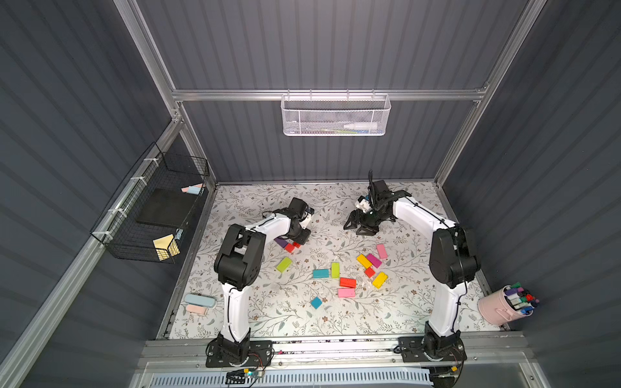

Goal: Assemble the letter v with building blocks
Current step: Adjust the building block at the center of the board.

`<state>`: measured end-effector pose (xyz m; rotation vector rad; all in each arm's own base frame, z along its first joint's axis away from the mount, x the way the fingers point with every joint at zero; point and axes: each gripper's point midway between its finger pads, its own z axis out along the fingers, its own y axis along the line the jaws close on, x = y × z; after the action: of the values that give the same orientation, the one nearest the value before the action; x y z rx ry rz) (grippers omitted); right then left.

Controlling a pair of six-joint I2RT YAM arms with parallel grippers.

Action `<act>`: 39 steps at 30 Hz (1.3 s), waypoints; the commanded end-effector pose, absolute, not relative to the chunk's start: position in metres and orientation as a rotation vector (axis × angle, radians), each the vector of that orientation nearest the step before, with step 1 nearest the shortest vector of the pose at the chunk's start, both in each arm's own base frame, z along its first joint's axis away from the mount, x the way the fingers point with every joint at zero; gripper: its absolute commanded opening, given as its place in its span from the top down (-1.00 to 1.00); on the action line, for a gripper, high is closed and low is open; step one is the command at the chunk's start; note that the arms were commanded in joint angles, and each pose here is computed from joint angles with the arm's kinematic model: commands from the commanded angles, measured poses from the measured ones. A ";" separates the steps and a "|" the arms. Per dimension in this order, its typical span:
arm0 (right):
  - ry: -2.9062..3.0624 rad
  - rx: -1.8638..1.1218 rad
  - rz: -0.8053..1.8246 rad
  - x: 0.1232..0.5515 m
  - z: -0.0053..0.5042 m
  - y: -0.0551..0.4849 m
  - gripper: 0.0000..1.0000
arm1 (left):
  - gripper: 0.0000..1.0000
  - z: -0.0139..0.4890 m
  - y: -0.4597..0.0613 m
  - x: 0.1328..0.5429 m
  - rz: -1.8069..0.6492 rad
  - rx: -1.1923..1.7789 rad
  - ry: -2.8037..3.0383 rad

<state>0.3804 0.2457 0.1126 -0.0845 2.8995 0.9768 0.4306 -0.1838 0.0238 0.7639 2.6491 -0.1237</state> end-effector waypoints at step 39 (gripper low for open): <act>2.913 -0.122 0.968 0.374 0.115 0.257 -0.32 | 0.59 -0.006 -0.155 0.410 -0.020 0.755 2.752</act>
<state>0.3756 0.2477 0.1117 -0.0911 2.9168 0.9701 0.4431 -0.1687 0.0252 0.7138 2.6156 -0.0493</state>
